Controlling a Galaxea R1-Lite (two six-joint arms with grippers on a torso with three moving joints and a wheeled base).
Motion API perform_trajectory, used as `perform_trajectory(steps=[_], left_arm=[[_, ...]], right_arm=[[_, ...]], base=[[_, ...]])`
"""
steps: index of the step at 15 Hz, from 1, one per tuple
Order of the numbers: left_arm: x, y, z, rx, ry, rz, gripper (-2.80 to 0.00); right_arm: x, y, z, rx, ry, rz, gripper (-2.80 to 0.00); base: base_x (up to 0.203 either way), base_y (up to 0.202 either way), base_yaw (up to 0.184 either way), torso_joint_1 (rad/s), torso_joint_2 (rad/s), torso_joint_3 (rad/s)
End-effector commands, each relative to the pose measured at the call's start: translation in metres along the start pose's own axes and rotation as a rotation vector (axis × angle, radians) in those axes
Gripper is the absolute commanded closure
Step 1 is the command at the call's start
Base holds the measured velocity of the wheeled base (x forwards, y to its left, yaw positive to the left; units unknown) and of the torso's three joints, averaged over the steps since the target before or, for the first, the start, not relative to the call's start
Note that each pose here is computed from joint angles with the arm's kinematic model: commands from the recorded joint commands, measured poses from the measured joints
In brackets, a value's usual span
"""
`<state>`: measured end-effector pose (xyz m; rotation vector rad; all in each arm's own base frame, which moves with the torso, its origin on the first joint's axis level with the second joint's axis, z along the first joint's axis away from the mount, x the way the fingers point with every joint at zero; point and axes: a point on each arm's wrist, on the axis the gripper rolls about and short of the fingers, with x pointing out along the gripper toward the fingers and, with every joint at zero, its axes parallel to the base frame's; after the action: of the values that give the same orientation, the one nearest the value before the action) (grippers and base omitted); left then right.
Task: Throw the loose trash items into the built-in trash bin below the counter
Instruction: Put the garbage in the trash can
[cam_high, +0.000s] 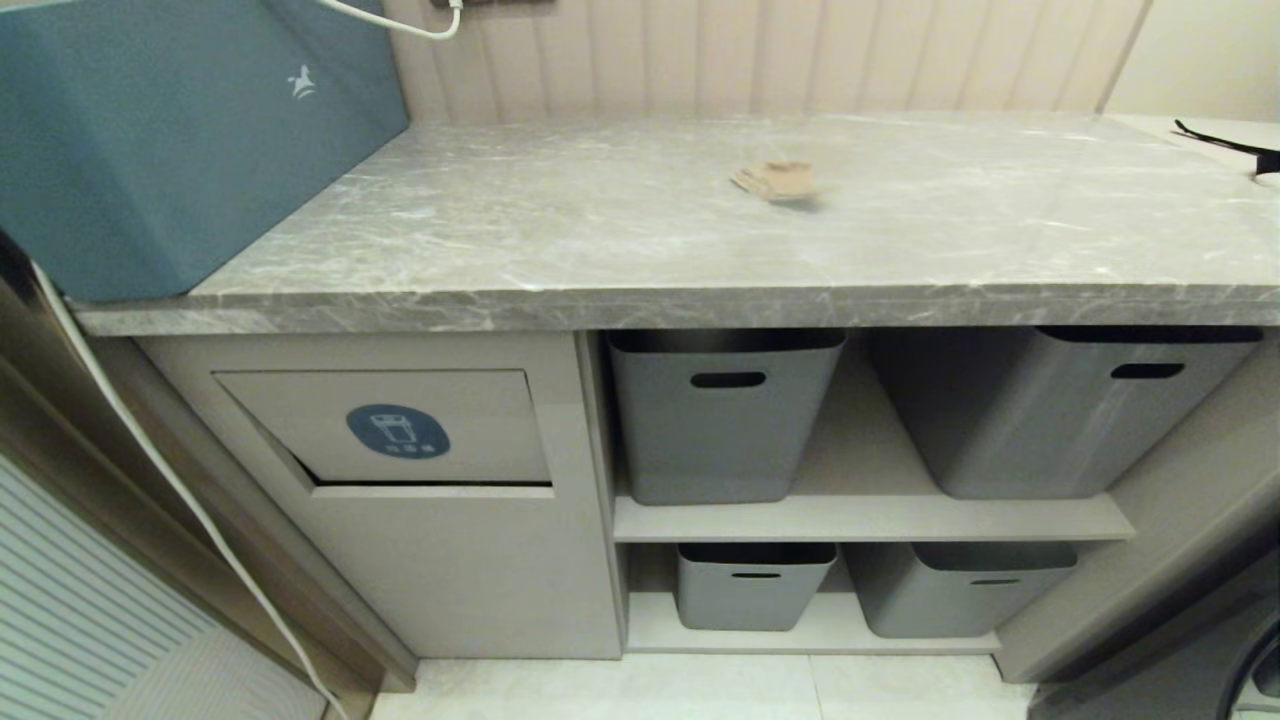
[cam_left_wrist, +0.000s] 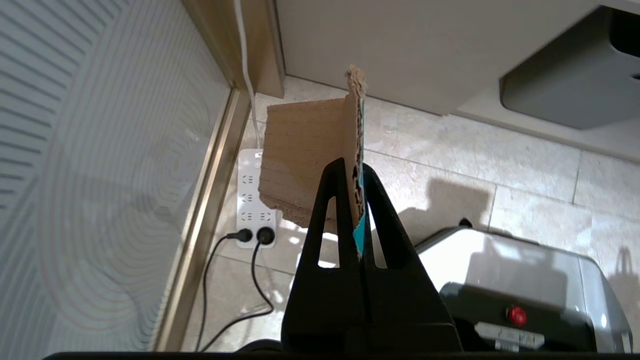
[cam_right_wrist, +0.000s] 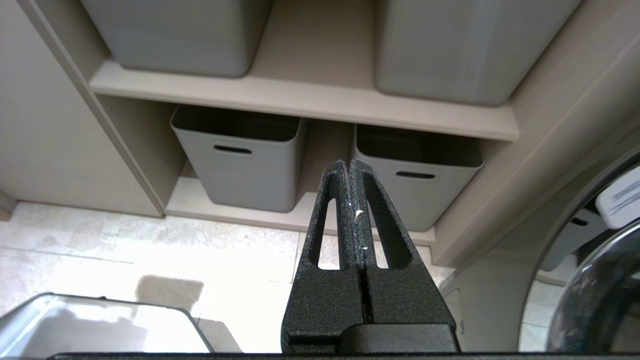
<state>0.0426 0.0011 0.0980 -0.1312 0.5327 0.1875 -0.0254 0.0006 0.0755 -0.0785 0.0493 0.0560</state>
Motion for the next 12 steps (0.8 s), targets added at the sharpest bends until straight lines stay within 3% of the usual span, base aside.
perform_trajectory(steps=[1,2,4,6,7,12], left_arm=[[0.004,0.003,-0.001,-0.049,-0.002,0.047,0.0],[0.005,0.004,0.0,-0.055,-0.01,0.035,0.0],[0.004,0.001,0.006,0.01,-0.048,-0.141,0.0],[0.003,-0.002,0.015,0.192,-0.14,-0.25,0.0],[0.004,-0.002,0.021,0.23,-0.166,-0.26,0.0],[0.01,-0.006,0.064,0.239,-0.253,-0.259,0.0]], right_arm=[[0.0,0.0,0.0,-0.002,0.001,0.001,0.0],[0.0,0.0,0.0,-0.002,0.001,0.001,0.0],[0.0,0.0,0.0,-0.002,-0.001,0.001,0.0],[0.0,0.0,0.0,-0.003,0.001,0.001,0.0],[0.0,0.0,0.0,-0.005,0.001,0.001,0.0],[0.0,0.0,0.0,-0.005,0.0,0.001,0.0]], base=[[0.0,0.0,0.0,-0.175,0.47,0.296],[0.0,0.0,0.0,-0.171,0.46,0.298],[0.0,0.0,0.0,-0.153,0.47,0.302],[0.0,0.0,0.0,-0.142,0.45,0.307],[0.0,0.0,0.0,-0.124,0.44,0.31],[0.0,0.0,0.0,-0.049,0.19,0.135]])
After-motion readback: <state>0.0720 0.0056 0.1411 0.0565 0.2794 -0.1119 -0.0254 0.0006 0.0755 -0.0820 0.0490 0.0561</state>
